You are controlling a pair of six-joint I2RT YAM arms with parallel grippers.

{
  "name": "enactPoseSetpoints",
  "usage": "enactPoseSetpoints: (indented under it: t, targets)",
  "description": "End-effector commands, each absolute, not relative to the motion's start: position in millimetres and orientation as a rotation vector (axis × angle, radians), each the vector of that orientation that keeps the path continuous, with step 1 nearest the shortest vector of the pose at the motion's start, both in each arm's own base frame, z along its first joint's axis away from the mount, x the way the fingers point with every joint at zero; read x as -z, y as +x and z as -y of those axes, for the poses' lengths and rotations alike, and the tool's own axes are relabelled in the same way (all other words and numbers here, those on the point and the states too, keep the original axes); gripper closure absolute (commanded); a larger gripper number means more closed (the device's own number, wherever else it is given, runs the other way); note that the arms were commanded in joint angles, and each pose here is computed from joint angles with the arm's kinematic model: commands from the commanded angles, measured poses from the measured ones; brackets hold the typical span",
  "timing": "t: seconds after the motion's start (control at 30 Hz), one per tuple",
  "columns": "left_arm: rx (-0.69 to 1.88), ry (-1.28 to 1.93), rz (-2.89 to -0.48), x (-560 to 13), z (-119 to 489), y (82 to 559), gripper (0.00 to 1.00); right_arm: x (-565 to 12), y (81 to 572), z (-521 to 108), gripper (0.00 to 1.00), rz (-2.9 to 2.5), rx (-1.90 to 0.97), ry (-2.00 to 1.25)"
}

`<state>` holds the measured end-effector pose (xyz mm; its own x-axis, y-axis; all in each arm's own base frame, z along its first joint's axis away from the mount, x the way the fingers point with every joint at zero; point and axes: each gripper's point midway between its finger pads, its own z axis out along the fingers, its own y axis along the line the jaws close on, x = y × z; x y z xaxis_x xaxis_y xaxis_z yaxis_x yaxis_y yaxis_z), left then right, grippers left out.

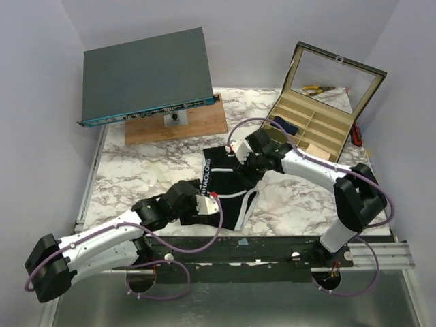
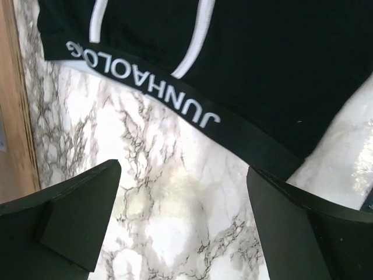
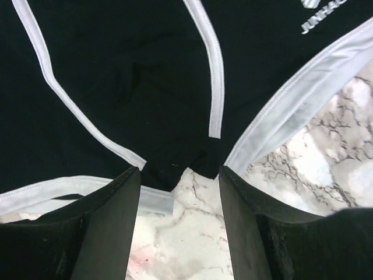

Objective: Roll the underwear
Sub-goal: Fold the underwear at the center of the board.

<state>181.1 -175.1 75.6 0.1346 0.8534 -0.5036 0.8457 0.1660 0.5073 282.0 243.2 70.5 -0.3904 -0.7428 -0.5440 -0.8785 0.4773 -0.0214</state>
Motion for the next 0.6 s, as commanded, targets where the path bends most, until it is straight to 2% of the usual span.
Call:
enactPoseSetpoints:
  t: [0.0,0.27,0.57]
  targets:
    - [0.207,1.507,-1.73,-100,182,184,0.01,-70,271,-252,0.4,-2.171,-0.466,-1.436]
    - [0.317,1.338,-1.831,-114,165,193,0.01,-102,202,-270,0.4,-1.951,-0.697,-1.654]
    - [0.351,1.06,-1.949,-145,128,224,0.01,-73,112,-292,0.4,-1.777,-0.745,-1.962]
